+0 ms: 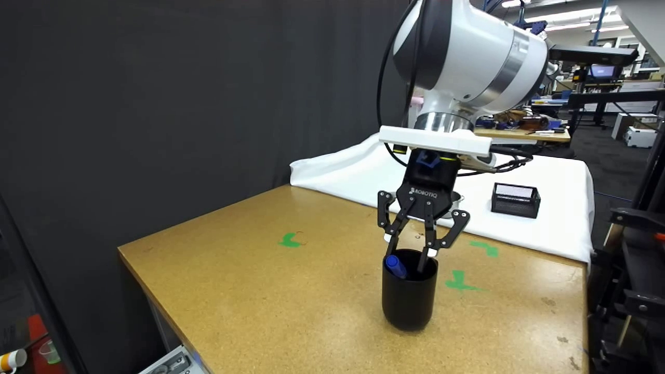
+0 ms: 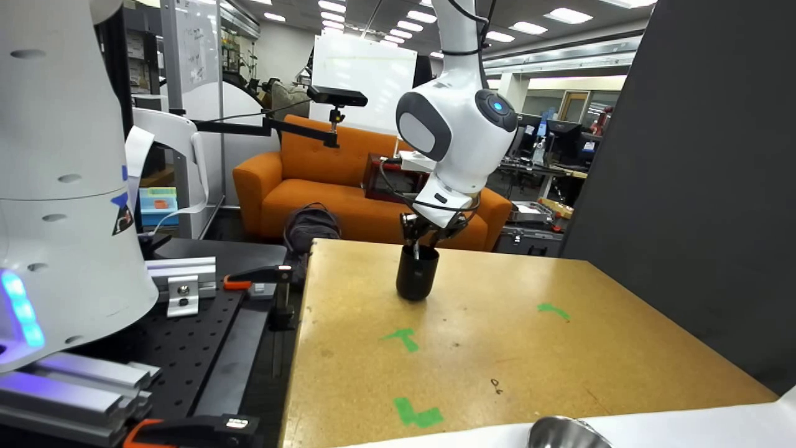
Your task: Put the marker on the table
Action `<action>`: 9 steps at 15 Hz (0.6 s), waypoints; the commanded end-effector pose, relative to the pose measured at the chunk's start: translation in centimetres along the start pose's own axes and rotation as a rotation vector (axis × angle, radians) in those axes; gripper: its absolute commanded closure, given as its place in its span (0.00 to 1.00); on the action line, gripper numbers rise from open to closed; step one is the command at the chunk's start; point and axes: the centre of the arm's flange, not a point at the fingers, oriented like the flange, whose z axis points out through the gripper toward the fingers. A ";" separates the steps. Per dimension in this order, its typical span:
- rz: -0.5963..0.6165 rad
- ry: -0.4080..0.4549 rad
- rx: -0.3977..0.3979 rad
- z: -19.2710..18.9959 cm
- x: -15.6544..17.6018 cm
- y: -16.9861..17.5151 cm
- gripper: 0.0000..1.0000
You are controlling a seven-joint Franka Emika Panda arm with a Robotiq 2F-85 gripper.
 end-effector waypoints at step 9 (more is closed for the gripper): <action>-0.004 0.004 0.017 1.1 0.5 -0.3 0.65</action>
